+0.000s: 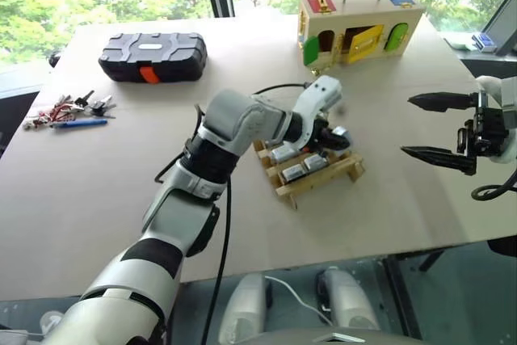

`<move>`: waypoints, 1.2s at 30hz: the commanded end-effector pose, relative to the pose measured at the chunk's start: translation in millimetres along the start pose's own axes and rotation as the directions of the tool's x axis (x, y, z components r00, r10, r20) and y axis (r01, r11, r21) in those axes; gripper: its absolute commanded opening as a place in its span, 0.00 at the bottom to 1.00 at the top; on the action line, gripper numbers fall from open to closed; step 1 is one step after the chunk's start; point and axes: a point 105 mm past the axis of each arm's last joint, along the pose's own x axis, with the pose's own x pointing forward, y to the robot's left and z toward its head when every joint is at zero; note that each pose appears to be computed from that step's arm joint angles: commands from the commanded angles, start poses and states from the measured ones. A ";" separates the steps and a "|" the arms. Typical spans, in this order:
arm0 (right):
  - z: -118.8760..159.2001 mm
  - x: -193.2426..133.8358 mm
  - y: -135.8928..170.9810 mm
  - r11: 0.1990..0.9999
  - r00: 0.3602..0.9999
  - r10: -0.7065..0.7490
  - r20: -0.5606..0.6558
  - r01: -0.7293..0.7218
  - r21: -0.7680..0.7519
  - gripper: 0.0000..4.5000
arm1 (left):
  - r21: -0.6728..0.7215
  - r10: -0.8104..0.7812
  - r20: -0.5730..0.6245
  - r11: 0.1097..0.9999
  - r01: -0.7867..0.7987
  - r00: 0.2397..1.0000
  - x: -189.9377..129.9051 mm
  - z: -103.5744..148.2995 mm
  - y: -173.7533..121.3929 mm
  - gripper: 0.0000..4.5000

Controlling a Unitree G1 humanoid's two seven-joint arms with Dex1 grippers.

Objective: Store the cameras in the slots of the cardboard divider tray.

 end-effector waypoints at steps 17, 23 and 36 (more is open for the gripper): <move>-2.4 -3.3 12.7 0.997 0.998 -0.045 -0.043 0.043 -0.060 1.00 | 0.214 0.046 -0.065 0.976 -0.031 0.997 9.8 17.2 -5.7 0.19; -3.7 -2.8 13.0 0.997 0.998 -0.052 -0.044 0.049 -0.066 1.00 | 0.256 0.065 -0.090 0.966 -0.040 0.994 11.9 10.1 -7.3 0.19; -13.1 -6.1 5.0 0.973 0.970 -0.230 -0.075 0.232 0.018 1.00 | 0.026 0.064 0.387 0.996 -0.081 0.920 -85.9 87.9 8.9 0.86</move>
